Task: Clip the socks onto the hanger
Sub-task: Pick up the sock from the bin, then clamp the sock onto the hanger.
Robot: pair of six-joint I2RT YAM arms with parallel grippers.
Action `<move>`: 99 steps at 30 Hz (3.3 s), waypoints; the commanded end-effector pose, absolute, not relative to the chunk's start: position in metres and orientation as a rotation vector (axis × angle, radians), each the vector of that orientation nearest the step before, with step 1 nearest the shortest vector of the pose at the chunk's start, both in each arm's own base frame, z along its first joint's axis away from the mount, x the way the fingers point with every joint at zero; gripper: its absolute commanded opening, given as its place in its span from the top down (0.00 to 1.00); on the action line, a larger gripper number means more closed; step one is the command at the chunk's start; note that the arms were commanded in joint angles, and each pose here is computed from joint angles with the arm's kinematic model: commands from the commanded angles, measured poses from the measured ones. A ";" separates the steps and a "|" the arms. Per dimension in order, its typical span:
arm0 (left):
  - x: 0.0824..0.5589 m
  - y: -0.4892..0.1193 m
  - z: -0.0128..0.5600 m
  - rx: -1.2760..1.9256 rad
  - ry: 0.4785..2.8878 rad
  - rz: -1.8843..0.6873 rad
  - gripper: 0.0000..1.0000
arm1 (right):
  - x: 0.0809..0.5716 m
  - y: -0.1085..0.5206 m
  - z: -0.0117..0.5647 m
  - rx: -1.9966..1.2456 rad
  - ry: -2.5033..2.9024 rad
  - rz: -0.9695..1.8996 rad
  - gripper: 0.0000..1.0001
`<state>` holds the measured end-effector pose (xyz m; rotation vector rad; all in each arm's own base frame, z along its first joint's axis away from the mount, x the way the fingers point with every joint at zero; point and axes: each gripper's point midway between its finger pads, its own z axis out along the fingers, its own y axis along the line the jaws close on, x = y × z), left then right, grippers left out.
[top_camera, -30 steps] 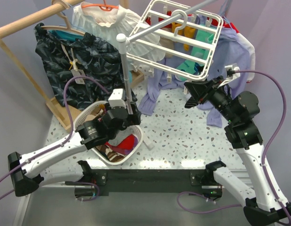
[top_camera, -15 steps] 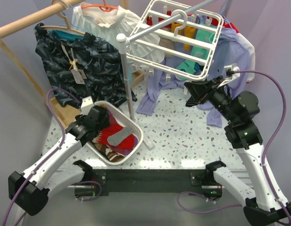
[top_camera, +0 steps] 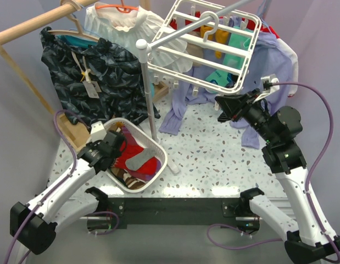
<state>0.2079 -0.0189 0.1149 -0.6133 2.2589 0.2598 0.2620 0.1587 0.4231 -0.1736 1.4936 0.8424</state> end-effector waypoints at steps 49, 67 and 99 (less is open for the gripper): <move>0.238 -0.137 0.348 0.281 1.758 -0.484 1.00 | 0.268 0.154 0.416 -0.175 1.521 0.789 0.92; 0.197 -0.290 0.357 0.564 1.461 -0.896 1.00 | 0.267 0.161 0.424 -0.174 1.506 0.841 0.92; 0.238 -0.399 0.405 0.805 1.095 -0.946 1.00 | 0.256 0.188 0.422 -0.417 1.413 0.924 0.91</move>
